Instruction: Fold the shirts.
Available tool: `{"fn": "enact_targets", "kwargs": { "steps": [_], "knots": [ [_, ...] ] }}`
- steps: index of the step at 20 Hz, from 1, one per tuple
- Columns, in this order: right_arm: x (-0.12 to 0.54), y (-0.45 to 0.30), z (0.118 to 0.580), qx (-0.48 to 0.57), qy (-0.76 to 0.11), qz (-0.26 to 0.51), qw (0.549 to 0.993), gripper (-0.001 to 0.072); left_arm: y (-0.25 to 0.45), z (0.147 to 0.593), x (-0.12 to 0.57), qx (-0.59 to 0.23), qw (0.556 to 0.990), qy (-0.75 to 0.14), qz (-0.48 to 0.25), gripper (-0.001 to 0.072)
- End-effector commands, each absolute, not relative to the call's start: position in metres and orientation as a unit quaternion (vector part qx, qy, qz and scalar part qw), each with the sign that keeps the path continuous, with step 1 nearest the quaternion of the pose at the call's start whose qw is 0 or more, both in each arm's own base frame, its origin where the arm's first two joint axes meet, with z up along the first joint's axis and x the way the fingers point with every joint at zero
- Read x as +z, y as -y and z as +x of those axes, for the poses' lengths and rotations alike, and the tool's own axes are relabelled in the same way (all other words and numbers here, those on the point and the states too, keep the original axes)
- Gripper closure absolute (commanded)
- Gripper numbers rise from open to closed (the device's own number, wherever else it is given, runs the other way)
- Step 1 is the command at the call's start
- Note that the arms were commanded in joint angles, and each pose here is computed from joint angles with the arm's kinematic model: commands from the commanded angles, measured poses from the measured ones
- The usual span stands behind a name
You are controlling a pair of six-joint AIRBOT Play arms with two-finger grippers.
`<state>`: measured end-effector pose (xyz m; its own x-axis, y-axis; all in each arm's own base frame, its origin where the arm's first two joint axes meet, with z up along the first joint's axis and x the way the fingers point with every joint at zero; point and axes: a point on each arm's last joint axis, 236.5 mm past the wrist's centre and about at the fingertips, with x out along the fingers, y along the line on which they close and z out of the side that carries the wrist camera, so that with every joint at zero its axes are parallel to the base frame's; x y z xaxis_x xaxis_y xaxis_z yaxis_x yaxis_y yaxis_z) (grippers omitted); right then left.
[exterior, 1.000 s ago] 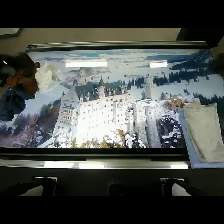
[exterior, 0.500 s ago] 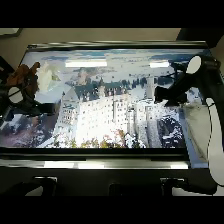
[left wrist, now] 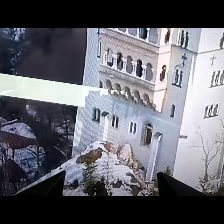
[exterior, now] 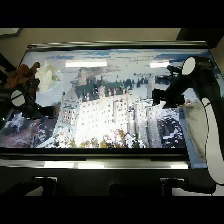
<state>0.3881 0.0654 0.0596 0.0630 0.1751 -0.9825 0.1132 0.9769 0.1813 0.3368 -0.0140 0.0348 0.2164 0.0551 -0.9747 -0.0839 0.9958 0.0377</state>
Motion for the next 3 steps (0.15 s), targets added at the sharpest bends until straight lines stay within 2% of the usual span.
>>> {"fn": "enact_targets", "kwargs": {
  "steps": [1, 3],
  "knots": [
    [0.0591, -0.0657, 0.3874, 0.021, -0.686, 0.105, 0.72, 0.0158, 0.0141, 0.3365, 0.0346, 0.045, 0.78, -0.624, -0.012, 0.0029],
    [0.0591, -0.0657, 0.3874, 0.021, -0.686, 0.105, 0.72, 0.0158, 0.0141, 0.3364, 0.0346, 0.045, 0.78, -0.625, -0.012, 0.003]
  ]
}}
